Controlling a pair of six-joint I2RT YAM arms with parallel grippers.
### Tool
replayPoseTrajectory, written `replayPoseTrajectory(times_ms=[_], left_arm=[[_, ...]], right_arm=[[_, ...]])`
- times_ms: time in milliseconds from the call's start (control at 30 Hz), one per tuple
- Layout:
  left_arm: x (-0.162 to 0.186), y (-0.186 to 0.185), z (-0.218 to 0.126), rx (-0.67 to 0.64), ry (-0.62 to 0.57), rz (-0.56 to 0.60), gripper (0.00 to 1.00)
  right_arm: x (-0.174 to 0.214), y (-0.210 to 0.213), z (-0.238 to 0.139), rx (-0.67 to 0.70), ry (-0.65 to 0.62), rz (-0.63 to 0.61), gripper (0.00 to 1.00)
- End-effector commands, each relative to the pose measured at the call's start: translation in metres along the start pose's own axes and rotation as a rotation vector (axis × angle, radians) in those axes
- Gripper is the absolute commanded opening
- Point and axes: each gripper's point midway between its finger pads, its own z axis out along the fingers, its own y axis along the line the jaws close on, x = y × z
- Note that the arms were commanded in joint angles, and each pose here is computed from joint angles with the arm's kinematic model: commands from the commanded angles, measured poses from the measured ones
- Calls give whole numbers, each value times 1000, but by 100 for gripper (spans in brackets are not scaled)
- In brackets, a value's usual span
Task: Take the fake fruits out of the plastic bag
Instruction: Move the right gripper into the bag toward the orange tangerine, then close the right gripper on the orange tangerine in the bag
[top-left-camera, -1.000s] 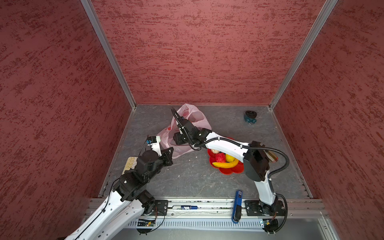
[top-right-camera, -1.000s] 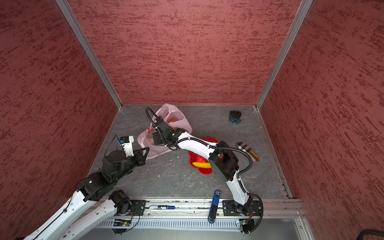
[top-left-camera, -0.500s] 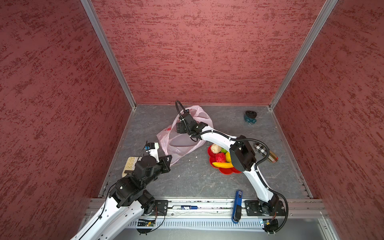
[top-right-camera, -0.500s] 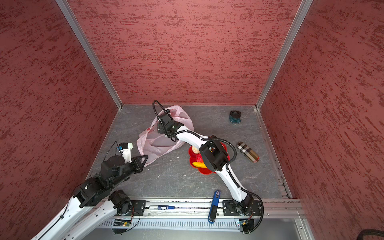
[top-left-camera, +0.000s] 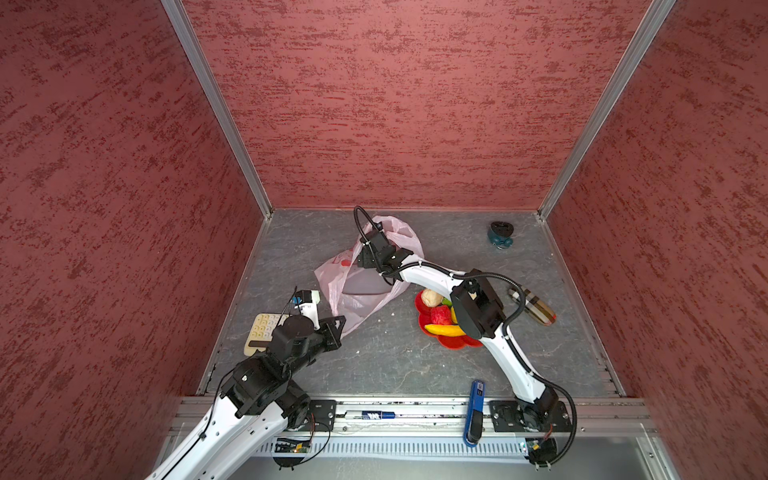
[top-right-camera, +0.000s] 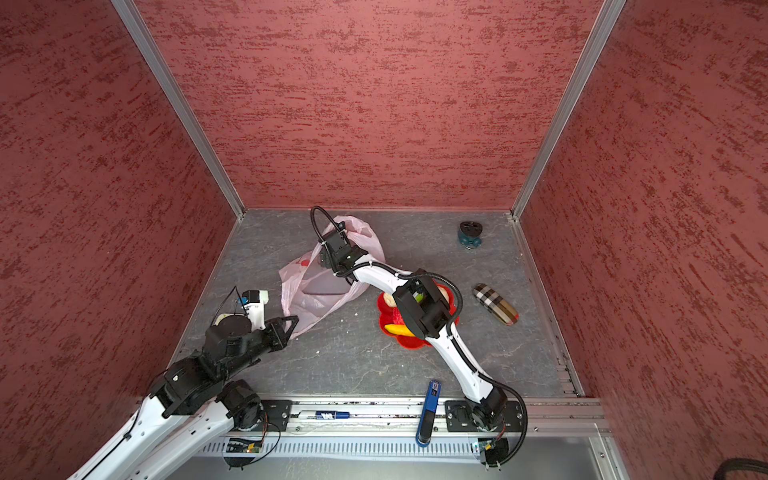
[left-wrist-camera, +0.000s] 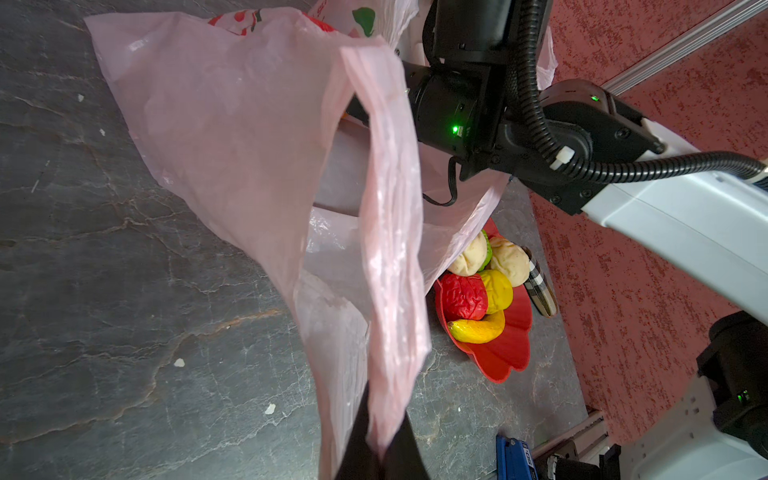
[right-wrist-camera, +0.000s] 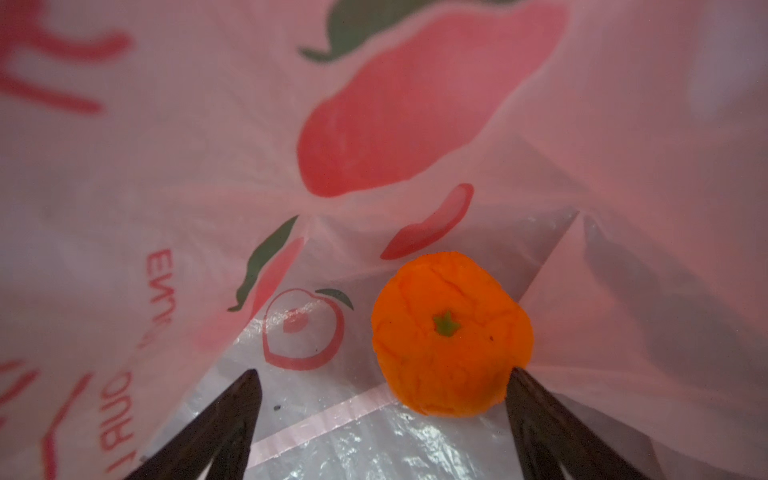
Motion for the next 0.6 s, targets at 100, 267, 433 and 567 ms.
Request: replayPoseTrajectory(times_ms=[100, 267, 433, 567], left_arm=[[5, -1, 0, 17, 15, -8, 1], [7, -2, 0, 25, 24, -11, 1], [6, -3, 0, 31, 18, -11, 1], [6, -3, 0, 33, 16, -8, 1]], right_arm=[[-9, -13, 13, 40, -51, 72, 93], [-7, -17, 20, 39, -52, 99, 93], [-6, -24, 26, 45, -41, 116, 93], [-5, -25, 31, 36, -31, 127, 91]])
